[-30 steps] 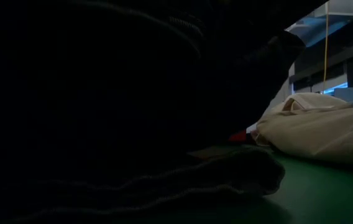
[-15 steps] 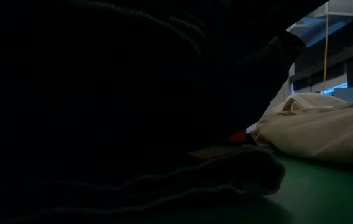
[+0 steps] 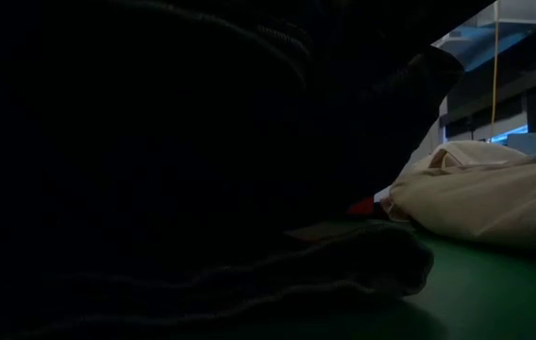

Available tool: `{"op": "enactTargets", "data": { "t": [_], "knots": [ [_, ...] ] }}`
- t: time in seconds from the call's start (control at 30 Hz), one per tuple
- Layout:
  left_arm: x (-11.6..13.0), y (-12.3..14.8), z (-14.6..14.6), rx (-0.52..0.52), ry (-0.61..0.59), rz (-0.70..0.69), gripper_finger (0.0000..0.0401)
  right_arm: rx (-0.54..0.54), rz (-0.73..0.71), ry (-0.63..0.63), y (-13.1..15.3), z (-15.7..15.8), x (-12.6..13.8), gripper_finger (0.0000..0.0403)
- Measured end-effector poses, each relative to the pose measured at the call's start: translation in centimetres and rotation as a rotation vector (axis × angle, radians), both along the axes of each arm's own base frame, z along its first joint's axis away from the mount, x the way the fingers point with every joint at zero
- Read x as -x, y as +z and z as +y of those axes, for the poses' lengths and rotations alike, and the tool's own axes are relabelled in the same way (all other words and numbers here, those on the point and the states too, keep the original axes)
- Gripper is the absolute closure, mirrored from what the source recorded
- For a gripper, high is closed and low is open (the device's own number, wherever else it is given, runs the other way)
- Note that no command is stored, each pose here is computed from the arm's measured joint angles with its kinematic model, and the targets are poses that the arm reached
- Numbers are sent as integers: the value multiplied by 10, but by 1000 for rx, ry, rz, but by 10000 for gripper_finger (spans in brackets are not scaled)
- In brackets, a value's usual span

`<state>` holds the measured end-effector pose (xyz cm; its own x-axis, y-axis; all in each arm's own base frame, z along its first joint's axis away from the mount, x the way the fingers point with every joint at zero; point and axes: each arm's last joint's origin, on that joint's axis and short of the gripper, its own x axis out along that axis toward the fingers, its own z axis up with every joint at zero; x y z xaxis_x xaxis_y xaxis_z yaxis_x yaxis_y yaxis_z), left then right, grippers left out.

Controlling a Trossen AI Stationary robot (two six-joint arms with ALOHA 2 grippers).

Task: Fold Laundry from Bin
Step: Fold the blue pants

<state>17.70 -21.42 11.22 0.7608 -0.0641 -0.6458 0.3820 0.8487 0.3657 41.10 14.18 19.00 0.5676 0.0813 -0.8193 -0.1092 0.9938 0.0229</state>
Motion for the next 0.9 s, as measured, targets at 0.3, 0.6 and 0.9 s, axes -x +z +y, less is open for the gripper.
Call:
{"op": "enactTargets", "data": {
  "t": [0.3,0.6,0.9],
  "knots": [
    [-7,-5,0,-67,-107,11,179,-9,0,-12,0,-1,0,336],
    [-22,-5,13,-50,-53,17,179,-40,-19,-42,0,1,-2,336],
    [-27,-17,7,13,-64,20,269,-40,-13,-43,-5,2,-3,336]
  ]
}}
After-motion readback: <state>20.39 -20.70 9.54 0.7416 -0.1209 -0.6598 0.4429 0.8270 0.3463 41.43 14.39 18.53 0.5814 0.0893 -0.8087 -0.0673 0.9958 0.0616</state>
